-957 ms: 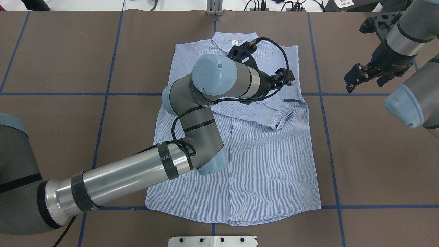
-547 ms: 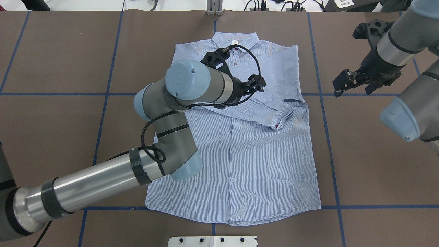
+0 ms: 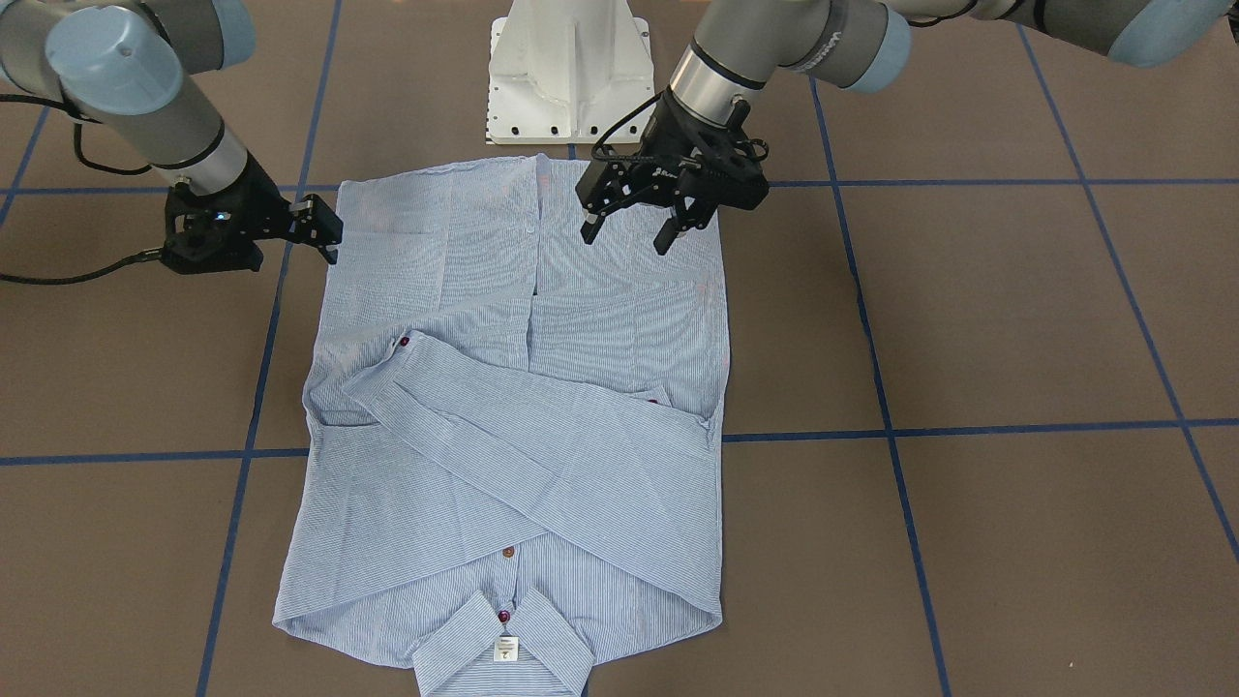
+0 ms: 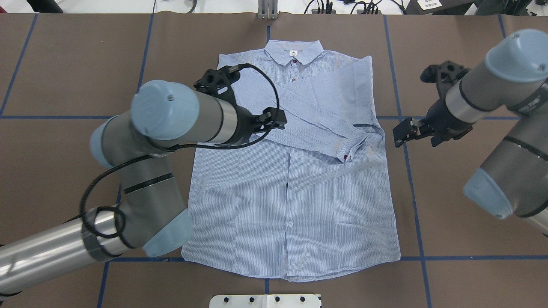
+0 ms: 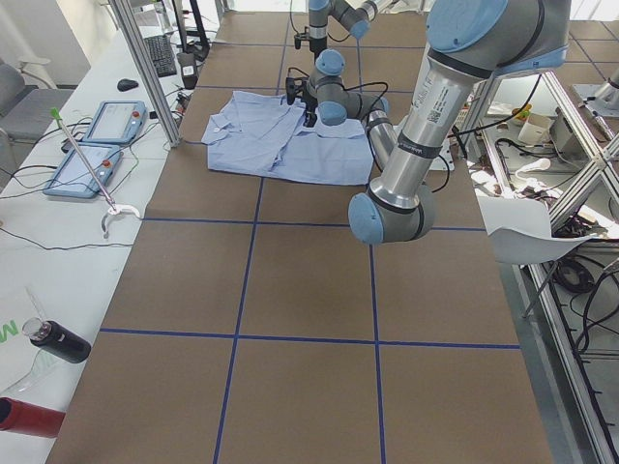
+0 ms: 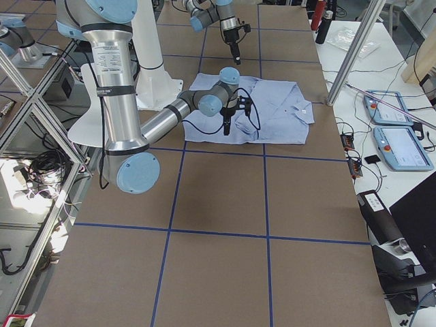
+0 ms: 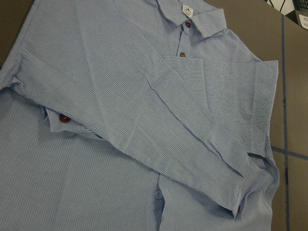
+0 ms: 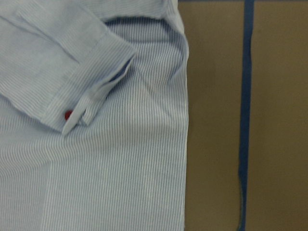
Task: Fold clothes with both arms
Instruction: 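Release the sleeve with the left gripper while the right gripper moves to the hem, then lower the right gripper to the shirt side edge near the hem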
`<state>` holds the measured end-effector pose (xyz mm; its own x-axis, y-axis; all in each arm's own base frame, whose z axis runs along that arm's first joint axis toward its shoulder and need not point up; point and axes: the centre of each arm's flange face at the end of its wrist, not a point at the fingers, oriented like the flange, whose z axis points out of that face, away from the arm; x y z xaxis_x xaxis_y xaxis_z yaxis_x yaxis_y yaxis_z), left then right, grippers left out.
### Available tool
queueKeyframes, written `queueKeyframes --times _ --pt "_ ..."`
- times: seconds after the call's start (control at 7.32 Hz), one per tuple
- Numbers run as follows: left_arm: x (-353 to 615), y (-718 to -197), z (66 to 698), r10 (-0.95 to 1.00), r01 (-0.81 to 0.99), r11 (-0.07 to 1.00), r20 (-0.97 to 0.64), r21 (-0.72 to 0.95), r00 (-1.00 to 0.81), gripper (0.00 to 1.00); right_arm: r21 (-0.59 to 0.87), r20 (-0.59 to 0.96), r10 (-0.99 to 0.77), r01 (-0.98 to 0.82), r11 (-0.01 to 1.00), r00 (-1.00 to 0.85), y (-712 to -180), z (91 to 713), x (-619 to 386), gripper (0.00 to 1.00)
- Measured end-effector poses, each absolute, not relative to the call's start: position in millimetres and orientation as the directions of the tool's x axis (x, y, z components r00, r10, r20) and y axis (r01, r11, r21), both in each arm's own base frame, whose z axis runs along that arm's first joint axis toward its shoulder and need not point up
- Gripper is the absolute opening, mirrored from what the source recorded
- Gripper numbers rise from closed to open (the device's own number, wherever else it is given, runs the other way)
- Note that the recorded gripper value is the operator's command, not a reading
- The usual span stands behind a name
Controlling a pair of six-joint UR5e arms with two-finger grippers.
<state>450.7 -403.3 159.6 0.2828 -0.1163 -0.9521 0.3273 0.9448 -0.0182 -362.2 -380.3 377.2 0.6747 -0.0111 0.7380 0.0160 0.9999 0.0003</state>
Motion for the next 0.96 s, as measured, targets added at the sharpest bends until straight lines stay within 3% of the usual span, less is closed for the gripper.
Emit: queueKeyframes --times 0.27,0.68,0.96 --pt "443.4 -399.6 163.2 -0.116 0.329 0.944 -0.951 -0.016 0.285 1.00 -0.048 0.712 0.017 0.024 0.999 0.702 -321.0 385.0 -408.0 0.99" --pt "441.6 -397.8 162.3 -0.119 0.331 0.944 -0.952 -0.020 0.281 1.00 -0.085 0.692 0.018 0.056 0.995 0.721 -279.3 395.3 -426.8 0.96" --pt "441.9 -397.2 162.2 -0.119 0.330 0.944 -0.952 -0.021 0.281 1.00 -0.104 0.683 0.012 0.082 0.991 0.731 -265.5 404.3 -423.8 0.86"
